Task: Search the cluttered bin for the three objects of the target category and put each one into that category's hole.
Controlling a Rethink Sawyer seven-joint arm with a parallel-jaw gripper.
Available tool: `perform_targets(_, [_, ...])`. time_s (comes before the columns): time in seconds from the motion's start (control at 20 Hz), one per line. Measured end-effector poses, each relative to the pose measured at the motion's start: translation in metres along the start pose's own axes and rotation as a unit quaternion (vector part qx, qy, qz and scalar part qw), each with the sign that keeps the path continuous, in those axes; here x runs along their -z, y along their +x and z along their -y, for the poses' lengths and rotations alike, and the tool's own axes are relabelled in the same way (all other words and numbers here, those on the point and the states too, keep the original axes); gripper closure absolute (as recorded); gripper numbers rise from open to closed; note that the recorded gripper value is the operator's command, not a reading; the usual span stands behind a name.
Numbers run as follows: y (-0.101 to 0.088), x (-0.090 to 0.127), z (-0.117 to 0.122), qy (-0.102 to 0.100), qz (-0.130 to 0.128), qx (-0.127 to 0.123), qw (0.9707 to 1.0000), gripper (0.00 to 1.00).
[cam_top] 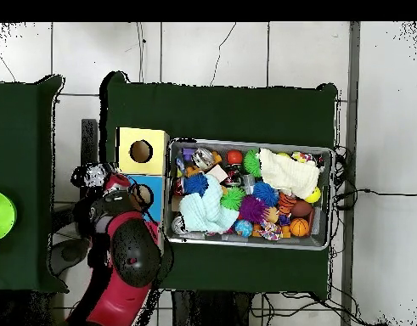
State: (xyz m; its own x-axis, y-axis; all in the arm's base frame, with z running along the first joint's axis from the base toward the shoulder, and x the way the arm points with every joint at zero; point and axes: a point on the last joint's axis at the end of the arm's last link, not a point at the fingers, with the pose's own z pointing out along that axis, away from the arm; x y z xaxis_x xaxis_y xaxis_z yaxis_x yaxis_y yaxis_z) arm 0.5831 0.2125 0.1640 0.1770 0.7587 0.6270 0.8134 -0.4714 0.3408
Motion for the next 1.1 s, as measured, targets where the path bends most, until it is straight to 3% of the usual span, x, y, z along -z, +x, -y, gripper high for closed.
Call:
perform_targets(0.35, [-0.045, 0.019, -0.018, -0.010, 0.004, -0.034, 0.9994, 1.00])
perform_targets(0.6, [-0.064, 0.030, -0.019, -0.005, 0.005, -0.045, 0.9990, 1.00])
perform_targets(1.1, [-0.077, 0.029, -0.001, -0.006, 0.016, -0.054, 0.9984, 1.00])
